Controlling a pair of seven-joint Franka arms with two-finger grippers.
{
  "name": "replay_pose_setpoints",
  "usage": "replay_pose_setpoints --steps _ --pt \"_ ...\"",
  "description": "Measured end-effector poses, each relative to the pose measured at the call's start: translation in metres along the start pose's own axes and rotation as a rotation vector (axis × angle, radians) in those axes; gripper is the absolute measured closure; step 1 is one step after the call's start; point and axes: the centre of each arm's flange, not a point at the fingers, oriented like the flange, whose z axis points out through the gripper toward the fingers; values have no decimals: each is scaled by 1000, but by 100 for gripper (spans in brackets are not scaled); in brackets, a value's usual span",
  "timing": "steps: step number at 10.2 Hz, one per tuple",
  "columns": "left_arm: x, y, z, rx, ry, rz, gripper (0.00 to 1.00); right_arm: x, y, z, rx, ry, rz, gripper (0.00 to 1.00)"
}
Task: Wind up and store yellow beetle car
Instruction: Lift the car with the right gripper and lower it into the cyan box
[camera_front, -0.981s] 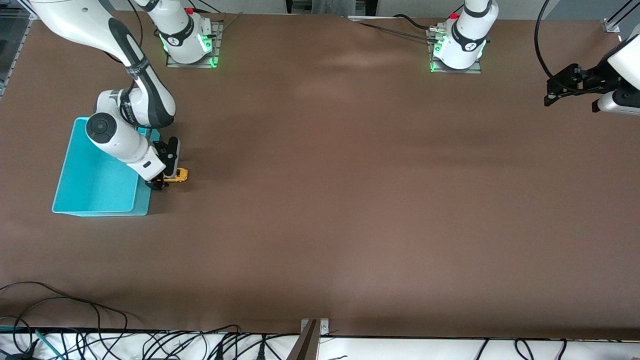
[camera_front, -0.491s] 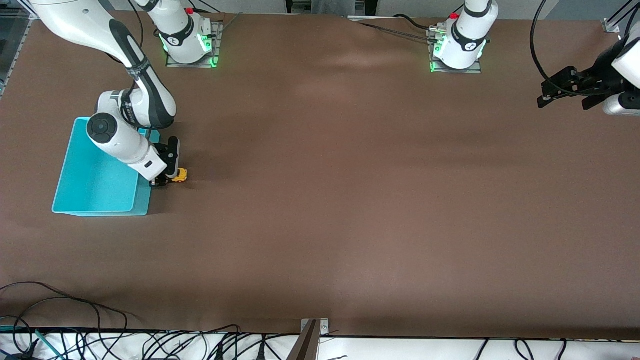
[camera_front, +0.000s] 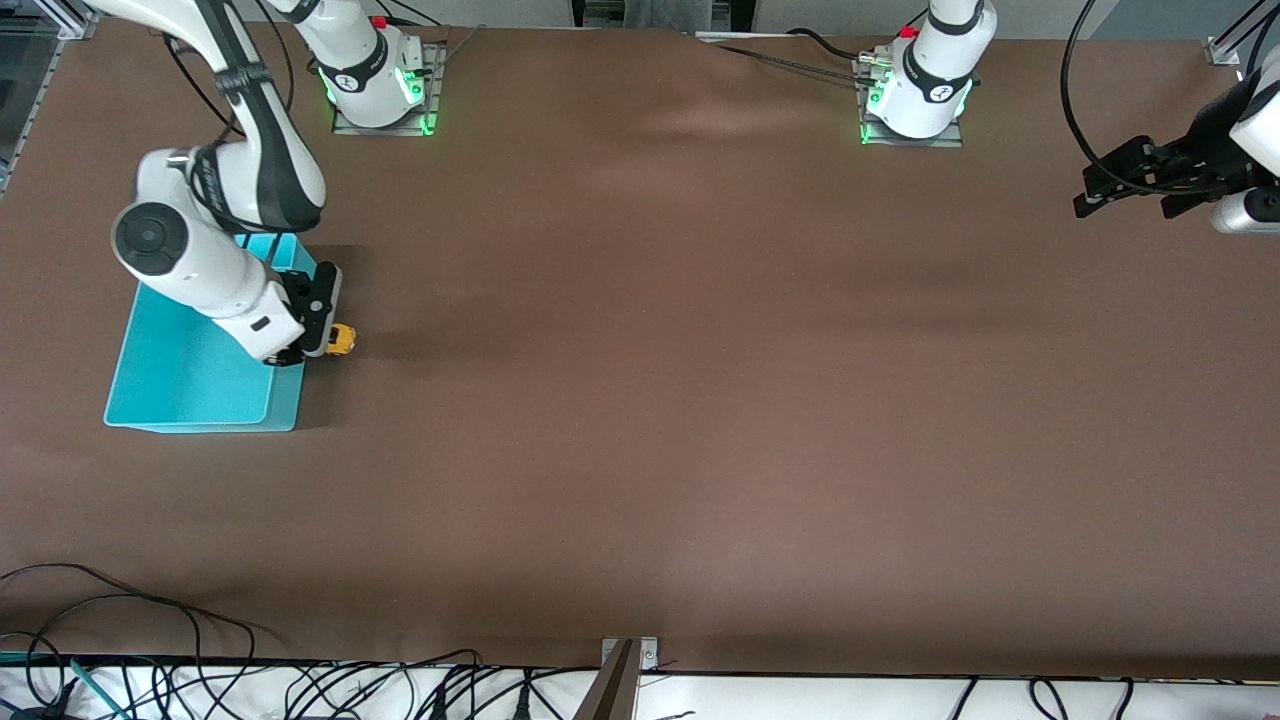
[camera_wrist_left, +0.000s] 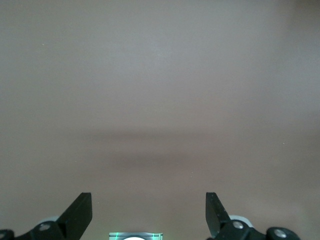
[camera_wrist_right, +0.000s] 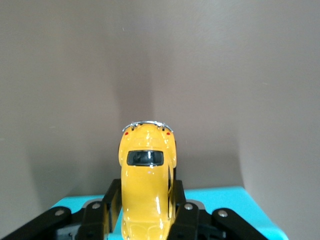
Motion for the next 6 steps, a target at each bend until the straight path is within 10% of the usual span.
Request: replay_pose_setpoints --steps 3,6 --pt "0 0 0 0 -2 -1 0 -66 10 -67 2 -16 158 56" --pt "0 0 3 -4 -14 -2 0 -162 13 -17 -14 -16 315 56"
